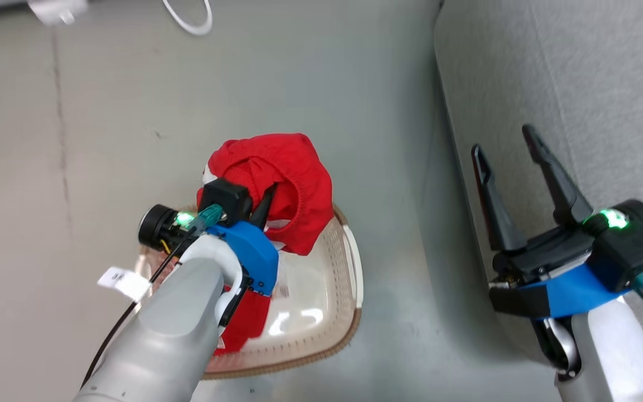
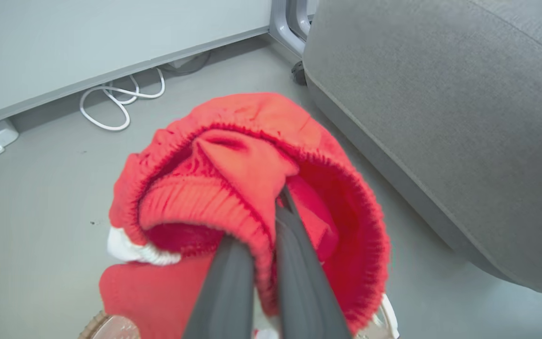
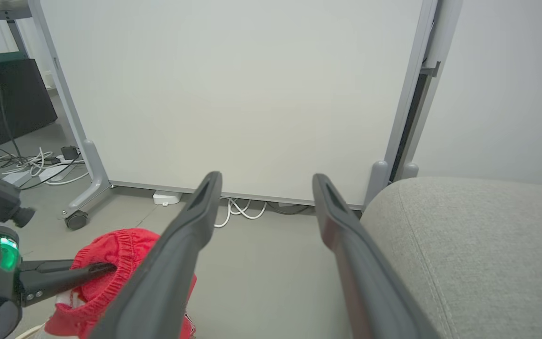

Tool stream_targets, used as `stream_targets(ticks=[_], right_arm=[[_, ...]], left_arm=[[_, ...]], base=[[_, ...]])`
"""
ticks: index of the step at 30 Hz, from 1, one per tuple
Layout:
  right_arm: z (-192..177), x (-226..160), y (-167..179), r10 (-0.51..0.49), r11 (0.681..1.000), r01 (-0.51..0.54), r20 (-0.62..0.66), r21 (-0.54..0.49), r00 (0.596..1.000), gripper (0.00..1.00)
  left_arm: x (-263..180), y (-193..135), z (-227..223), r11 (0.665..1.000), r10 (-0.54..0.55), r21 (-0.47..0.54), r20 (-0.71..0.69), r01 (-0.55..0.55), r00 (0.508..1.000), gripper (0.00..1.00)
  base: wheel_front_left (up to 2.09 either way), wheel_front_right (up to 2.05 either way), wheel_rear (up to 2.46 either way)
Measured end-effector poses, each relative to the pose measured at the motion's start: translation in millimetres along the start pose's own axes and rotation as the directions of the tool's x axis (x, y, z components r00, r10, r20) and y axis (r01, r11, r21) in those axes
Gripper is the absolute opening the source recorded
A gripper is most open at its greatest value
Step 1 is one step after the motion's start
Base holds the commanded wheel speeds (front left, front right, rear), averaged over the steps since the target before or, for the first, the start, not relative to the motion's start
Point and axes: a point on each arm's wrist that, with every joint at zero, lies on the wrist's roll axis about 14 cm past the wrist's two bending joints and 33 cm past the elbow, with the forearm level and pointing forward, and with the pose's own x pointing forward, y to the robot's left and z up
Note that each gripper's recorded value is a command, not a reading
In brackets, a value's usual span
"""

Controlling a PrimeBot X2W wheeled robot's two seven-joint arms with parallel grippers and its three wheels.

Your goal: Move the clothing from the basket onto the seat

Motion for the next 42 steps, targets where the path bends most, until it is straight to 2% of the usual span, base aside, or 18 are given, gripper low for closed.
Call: stream_targets(ticks=[5,11,16,25,31,42], right_arm=[[22.3,-16.0,8.1,0.003,1.0,-0.003,0.035,0.002,0.999,1.0],[45.4,-36.0,19.2,0.008,1.0,-0.008,0.077,0.004,0.997,1.0],[60.7,-53.9,28.2,0.01,1.0,-0.011,0.107,0.009,0.994,1.0],[79.1,-83.9,44.9,0.021,1.0,-0.023,0.15,0.012,0.989,1.0],[88.0,-90.6,52.9,0.032,0.999,-0.035,0.176,0.015,0.984,1.0],[87.8,-93.4,58.2,0.041,0.999,-0.045,0.176,0.02,0.984,1.0]], left_arm=[[-25.5,0.5,49.5,0.999,0.035,0.019,0.144,-0.039,0.989,0.0],[-61.5,0.0,110.0,0.995,0.066,0.056,0.321,-0.088,0.945,0.0],[-94.2,-9.7,158.7,0.989,0.059,0.094,0.46,-0.115,0.886,0.0],[-149.7,-45.6,229.1,0.97,-0.018,0.198,0.639,-0.142,0.769,0.0],[-172.0,-65.6,254.2,0.955,-0.072,0.254,0.697,-0.152,0.714,0.0],[-179.4,-74.0,258.1,0.953,-0.091,0.265,0.711,-0.145,0.697,0.0]], base=[[0.0,0.0,0.0],[0.0,0.0,0.0],[0.0,0.0,0.0],[0.0,0.0,0.0],[0.0,0.0,0.0],[0.0,0.0,0.0]])
